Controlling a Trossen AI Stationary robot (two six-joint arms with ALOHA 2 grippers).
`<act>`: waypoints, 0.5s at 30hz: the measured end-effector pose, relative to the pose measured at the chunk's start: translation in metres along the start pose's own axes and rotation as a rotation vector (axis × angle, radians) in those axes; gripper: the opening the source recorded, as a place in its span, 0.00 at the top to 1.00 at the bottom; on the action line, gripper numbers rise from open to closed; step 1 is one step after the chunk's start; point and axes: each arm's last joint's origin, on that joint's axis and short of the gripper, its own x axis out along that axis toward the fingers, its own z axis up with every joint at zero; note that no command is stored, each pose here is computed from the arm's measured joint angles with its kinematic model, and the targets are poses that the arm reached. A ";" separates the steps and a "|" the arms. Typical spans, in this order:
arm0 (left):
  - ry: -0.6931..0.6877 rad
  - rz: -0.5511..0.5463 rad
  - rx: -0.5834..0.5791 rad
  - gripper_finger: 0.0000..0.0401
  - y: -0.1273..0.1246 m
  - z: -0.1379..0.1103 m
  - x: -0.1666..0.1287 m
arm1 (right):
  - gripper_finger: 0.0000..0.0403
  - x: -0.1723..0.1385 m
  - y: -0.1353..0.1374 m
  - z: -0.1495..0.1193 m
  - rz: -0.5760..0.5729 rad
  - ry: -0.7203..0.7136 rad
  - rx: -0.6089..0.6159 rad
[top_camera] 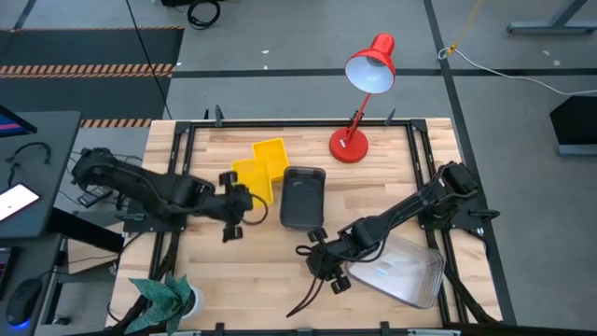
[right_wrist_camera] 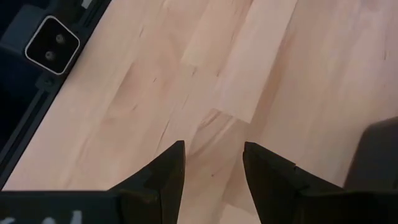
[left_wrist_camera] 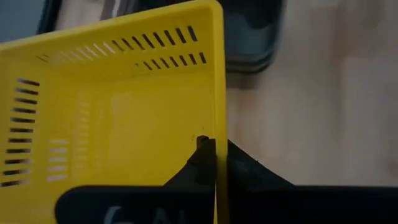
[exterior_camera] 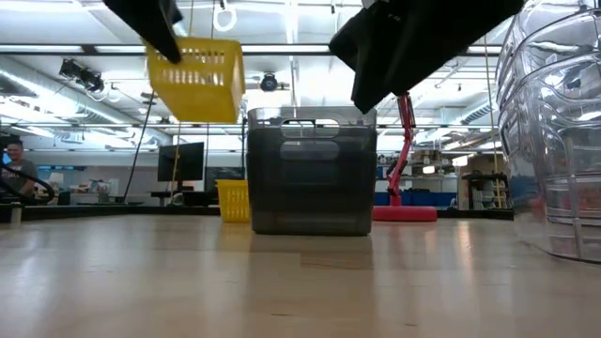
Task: Stack baskets by color
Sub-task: Stack the right yellow bin on the yellow bin
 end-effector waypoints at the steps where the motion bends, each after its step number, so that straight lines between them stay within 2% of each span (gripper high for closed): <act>1: 0.013 0.016 0.032 0.98 0.004 0.001 0.004 | 0.58 0.000 0.001 -0.001 -0.002 0.003 0.001; 3: 0.046 0.059 0.061 0.98 0.014 0.000 0.013 | 0.58 0.000 0.005 -0.001 -0.006 0.003 -0.002; 6: 0.044 0.119 -0.006 0.98 0.036 0.002 0.025 | 0.58 -0.002 0.013 -0.001 -0.021 -0.002 -0.019; 9: 0.055 0.132 -0.035 0.98 0.052 -0.003 0.043 | 0.58 -0.007 0.018 0.001 -0.053 -0.027 -0.031; 15: -0.009 0.136 -0.069 0.98 0.073 -0.017 0.079 | 0.58 -0.008 0.027 0.005 -0.092 -0.083 -0.032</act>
